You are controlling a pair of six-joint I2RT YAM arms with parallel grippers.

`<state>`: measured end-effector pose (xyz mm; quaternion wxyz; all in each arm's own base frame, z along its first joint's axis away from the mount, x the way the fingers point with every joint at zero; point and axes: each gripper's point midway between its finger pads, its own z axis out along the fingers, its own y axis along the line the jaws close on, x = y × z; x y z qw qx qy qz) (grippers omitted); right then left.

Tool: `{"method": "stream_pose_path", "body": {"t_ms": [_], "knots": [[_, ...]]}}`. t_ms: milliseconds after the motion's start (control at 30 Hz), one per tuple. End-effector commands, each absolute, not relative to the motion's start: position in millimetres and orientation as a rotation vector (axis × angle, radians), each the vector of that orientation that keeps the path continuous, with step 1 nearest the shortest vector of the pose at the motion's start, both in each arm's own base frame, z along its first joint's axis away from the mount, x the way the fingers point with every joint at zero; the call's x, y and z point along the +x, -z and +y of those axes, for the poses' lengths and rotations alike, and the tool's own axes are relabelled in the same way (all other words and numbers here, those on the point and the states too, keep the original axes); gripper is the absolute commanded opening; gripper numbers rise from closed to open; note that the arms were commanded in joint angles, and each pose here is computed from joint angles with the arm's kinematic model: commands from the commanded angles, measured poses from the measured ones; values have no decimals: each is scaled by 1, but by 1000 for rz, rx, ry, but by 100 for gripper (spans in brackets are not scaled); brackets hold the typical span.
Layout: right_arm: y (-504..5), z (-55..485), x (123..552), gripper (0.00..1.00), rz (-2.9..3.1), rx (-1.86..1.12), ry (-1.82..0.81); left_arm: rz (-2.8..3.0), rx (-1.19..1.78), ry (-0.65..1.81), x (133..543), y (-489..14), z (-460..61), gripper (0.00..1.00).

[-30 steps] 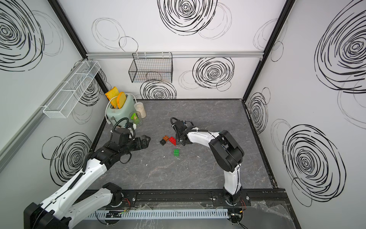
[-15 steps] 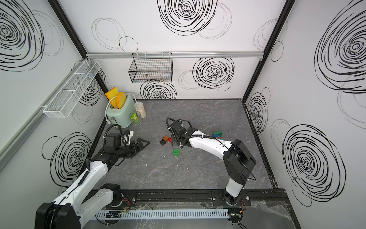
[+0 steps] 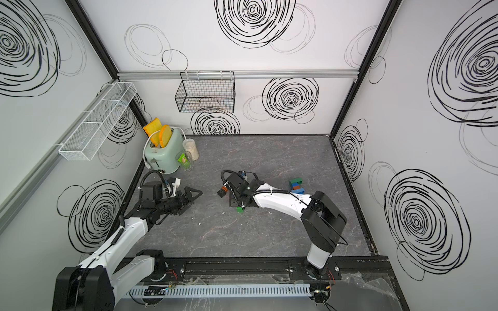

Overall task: Assemble the letter f with lego
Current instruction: Assemble the lego brick with the lego brick.

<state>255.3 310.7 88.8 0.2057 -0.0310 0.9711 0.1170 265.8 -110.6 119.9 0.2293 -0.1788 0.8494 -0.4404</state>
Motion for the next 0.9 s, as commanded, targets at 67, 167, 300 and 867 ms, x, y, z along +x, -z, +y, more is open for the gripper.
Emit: {"method": "stream_pose_path", "body": {"t_ms": [67,167,300,867], "knots": [[-82,309,247,54,2728,-7,-321,2249,-453,1229,273,-137,-108,98],[-80,311,247,54,2731,-3,-314,2248,-458,1226,273,-137,-107,98],[-75,310,246,55,2741,10,-309,2250,-467,1222,273,-135,-106,98],[-57,304,247,54,2767,22,-257,2243,-495,1201,275,-134,-101,98]]}}
